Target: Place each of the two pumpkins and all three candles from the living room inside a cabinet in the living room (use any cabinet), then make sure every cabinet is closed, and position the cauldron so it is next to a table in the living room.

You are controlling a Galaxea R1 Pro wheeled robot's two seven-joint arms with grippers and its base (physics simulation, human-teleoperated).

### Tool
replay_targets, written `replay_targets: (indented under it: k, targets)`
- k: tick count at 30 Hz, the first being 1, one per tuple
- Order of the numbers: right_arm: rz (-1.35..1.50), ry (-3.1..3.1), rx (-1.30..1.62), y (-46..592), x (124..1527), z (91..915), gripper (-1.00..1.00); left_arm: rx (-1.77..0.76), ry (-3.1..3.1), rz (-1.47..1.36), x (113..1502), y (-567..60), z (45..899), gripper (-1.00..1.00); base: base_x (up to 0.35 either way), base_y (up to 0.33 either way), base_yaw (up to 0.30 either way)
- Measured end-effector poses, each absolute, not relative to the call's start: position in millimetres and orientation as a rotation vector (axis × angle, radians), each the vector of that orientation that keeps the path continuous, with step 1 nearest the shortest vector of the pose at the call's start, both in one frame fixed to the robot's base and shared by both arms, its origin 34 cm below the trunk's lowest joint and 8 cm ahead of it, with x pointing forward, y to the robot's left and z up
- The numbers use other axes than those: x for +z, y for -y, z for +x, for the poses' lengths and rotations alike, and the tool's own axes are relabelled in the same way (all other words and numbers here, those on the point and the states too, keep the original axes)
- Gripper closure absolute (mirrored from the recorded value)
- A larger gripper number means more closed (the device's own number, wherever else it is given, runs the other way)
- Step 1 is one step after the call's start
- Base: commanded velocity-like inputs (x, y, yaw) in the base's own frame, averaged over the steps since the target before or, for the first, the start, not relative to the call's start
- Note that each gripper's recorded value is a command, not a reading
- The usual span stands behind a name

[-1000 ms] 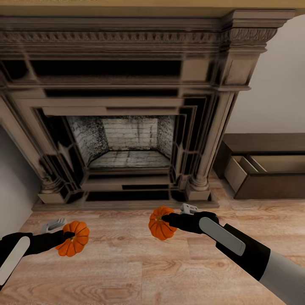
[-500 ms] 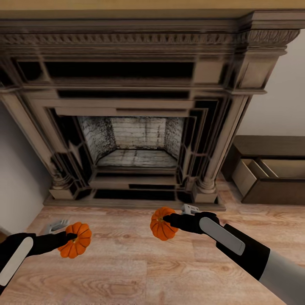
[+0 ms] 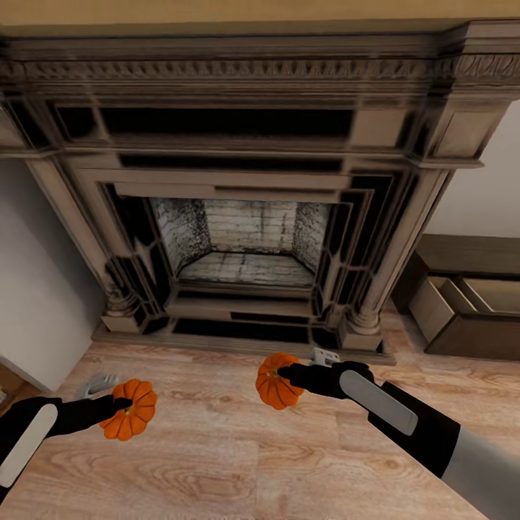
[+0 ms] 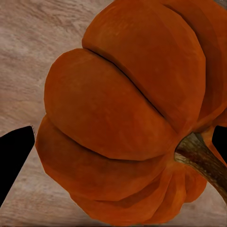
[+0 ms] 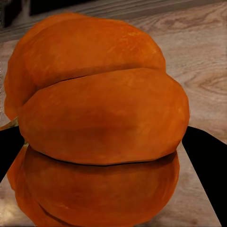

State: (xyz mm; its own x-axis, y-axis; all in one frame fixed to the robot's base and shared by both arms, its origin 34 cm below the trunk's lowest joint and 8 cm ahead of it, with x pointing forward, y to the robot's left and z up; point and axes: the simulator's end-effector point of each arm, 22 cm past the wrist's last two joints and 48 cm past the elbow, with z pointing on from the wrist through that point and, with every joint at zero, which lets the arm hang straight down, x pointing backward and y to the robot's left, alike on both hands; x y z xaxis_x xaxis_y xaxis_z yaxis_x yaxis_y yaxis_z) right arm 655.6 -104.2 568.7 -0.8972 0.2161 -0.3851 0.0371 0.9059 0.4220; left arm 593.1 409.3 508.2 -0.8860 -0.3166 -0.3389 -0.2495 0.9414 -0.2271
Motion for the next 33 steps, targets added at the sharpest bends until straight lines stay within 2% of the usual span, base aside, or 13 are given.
replay_targets:
  k: [7, 19, 33]
  targets:
    - [0.194, -2.653, 0.570, 105.7, 574.7, 656.4, 1.00, -0.244, -2.732, -0.412, 517.0, -409.9, 593.4, 1.00, -0.233, 0.000, 0.129]
    - [0.200, -2.659, 0.568, 106.6, 595.4, 659.5, 1.00, -0.247, -2.735, -0.414, 539.5, -409.2, 596.5, 1.00, -0.014, 0.000, 0.020]
    - [0.214, -2.665, 0.592, 108.9, 587.4, 659.8, 1.00, -0.258, -2.729, -0.415, 541.7, -407.8, 598.3, 1.00, 0.000, 0.000, -0.091]
